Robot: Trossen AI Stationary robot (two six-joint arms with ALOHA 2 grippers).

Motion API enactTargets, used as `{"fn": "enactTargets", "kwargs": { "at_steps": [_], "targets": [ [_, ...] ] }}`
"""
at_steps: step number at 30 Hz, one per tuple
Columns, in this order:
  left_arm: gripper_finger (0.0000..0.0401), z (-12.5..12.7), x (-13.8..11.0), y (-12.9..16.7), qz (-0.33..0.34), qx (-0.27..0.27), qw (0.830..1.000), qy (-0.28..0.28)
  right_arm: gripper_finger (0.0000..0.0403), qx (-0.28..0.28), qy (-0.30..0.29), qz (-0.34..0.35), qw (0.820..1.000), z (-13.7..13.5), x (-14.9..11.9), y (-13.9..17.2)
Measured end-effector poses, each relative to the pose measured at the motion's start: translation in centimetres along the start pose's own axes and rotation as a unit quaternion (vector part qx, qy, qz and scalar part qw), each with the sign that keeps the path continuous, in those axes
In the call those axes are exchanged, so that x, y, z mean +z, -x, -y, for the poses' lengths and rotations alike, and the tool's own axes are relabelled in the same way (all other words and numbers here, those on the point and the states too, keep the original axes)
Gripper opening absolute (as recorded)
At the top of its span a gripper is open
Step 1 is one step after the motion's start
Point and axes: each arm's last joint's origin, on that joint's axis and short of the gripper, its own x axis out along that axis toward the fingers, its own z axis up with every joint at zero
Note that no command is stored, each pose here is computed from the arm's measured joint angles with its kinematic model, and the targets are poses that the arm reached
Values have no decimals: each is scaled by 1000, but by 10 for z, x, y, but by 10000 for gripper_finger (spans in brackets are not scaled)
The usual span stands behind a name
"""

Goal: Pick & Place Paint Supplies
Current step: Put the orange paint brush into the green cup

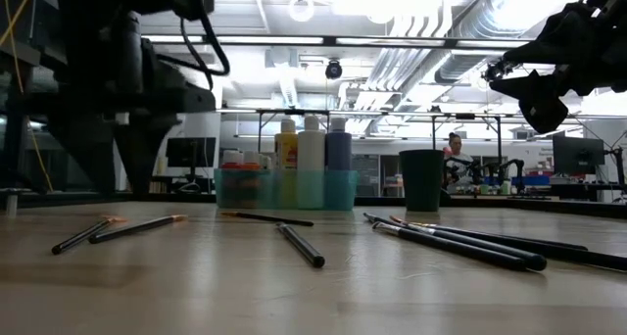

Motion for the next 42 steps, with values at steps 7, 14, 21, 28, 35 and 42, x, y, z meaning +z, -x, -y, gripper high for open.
{"fn": "enactTargets", "kwargs": {
  "at_steps": [7,14,21,28,35,42],
  "targets": [
    [174,2,-4,-10,-3,19,1000,-5,199,0,0,0,1000,0,0,0],
    [174,-1,-6,-16,-7,51,999,-10,199,0,0,0,1000,0,0,0],
    [174,6,-11,-28,-10,45,999,-6,199,-1,0,-3,1000,0,0,0],
    [172,8,-14,-36,-13,53,998,-8,199,-6,1,-11,1000,1,-2,-2],
    [98,10,-15,-37,-15,46,999,-12,199,-8,1,-13,1000,1,-2,-2],
    [9,10,-15,-38,-16,44,998,-36,199,-7,1,-13,1000,1,-2,-2]
  ]
}}
